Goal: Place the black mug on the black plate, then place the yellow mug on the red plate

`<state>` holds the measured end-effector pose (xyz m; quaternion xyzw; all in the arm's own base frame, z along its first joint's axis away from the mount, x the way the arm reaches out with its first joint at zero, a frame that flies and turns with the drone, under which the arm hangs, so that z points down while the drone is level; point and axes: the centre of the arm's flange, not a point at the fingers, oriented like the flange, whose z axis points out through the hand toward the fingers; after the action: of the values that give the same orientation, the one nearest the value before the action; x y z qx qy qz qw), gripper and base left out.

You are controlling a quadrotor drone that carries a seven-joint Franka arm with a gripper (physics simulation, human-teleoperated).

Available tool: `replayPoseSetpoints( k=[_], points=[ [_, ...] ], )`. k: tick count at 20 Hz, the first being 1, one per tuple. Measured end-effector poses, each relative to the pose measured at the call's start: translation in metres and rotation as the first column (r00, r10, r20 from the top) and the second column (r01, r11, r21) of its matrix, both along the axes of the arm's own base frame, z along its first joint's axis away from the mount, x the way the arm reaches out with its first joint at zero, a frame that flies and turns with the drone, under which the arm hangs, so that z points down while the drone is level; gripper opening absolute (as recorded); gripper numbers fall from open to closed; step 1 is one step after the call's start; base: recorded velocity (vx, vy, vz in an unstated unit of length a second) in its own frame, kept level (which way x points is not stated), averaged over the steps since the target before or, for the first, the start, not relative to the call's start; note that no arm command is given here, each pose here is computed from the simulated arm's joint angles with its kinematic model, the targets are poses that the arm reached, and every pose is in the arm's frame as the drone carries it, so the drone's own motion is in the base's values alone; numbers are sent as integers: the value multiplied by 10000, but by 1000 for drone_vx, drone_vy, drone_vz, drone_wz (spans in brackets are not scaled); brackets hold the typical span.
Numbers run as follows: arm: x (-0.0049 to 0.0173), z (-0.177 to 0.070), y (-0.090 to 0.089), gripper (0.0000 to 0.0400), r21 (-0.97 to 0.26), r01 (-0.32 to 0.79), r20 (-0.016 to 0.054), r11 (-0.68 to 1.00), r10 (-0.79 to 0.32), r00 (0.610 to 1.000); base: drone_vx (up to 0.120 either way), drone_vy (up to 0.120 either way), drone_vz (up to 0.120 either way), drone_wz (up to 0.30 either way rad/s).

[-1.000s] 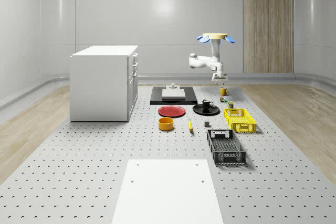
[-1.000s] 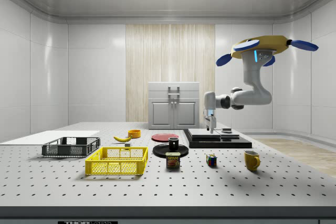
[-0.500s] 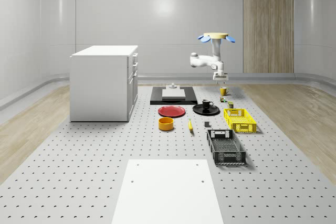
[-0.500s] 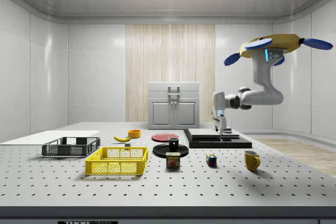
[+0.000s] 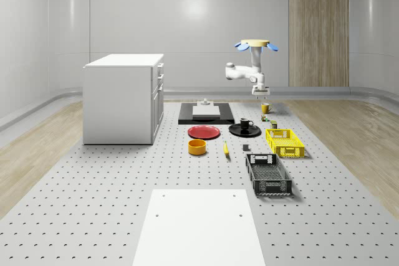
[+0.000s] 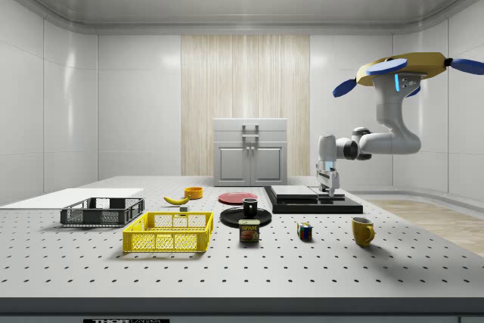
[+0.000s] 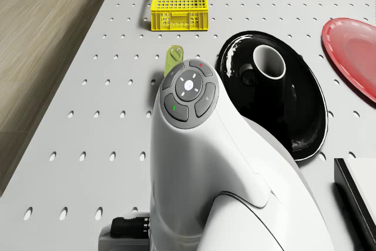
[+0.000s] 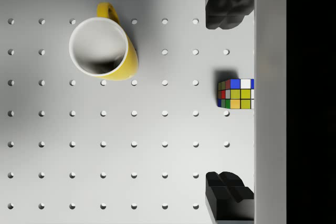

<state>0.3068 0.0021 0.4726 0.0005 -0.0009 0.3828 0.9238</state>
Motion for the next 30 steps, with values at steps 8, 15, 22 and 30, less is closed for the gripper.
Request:
replayPoseSetpoints(
  k=[8,15,22,30],
  points=[
    [0,0,0,400,0,0,0,10000,0,10000,-120,35,0,0],
    [0,0,0,400,0,0,0,10000,0,10000,-120,0,-74,0],
    [0,0,0,400,0,0,0,10000,0,10000,-6,46,-91,0],
    [0,0,0,400,0,0,0,10000,0,10000,-80,0,0,0]
  ],
)
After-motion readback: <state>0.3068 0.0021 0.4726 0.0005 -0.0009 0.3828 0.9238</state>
